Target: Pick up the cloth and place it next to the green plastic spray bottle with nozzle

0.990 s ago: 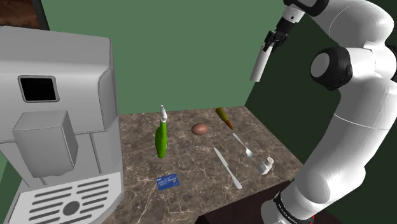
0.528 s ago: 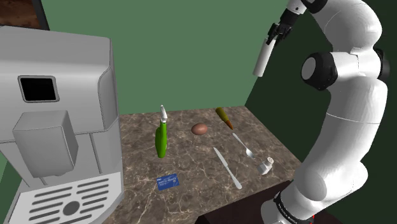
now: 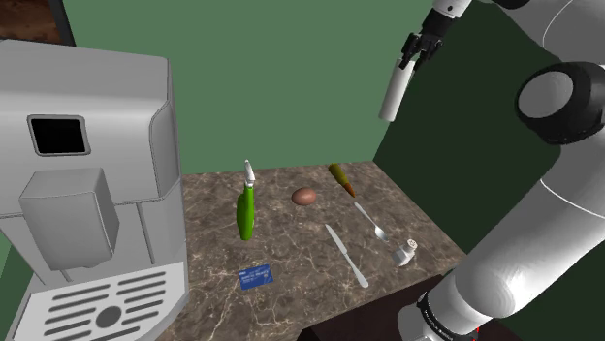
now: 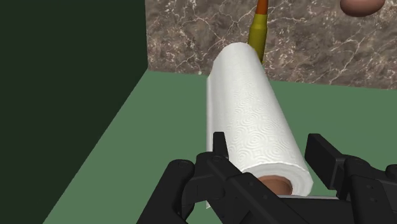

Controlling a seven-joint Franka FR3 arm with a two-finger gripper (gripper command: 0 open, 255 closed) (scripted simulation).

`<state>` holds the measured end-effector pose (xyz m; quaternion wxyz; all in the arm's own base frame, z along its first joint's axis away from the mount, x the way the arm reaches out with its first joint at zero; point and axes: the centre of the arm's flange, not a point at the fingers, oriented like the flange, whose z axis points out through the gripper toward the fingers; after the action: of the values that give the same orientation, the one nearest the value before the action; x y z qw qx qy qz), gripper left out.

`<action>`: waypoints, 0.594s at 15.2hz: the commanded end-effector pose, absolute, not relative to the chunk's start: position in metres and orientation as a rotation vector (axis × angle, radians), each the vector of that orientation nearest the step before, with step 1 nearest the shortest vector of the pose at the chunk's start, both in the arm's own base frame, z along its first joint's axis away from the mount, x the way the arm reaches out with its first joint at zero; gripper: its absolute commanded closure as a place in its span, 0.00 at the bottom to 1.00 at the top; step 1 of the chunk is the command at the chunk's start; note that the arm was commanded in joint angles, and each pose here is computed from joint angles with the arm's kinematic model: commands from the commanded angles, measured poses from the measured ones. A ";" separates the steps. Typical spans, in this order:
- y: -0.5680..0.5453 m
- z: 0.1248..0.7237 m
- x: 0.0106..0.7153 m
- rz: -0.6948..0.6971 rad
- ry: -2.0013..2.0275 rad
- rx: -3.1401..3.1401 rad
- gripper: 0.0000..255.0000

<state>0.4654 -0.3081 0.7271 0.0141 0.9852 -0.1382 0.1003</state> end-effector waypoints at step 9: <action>-0.179 0.729 0.429 0.312 -0.430 3.066 1.00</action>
<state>0.4323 -0.1941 0.7286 0.0141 0.9853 -0.1376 0.1003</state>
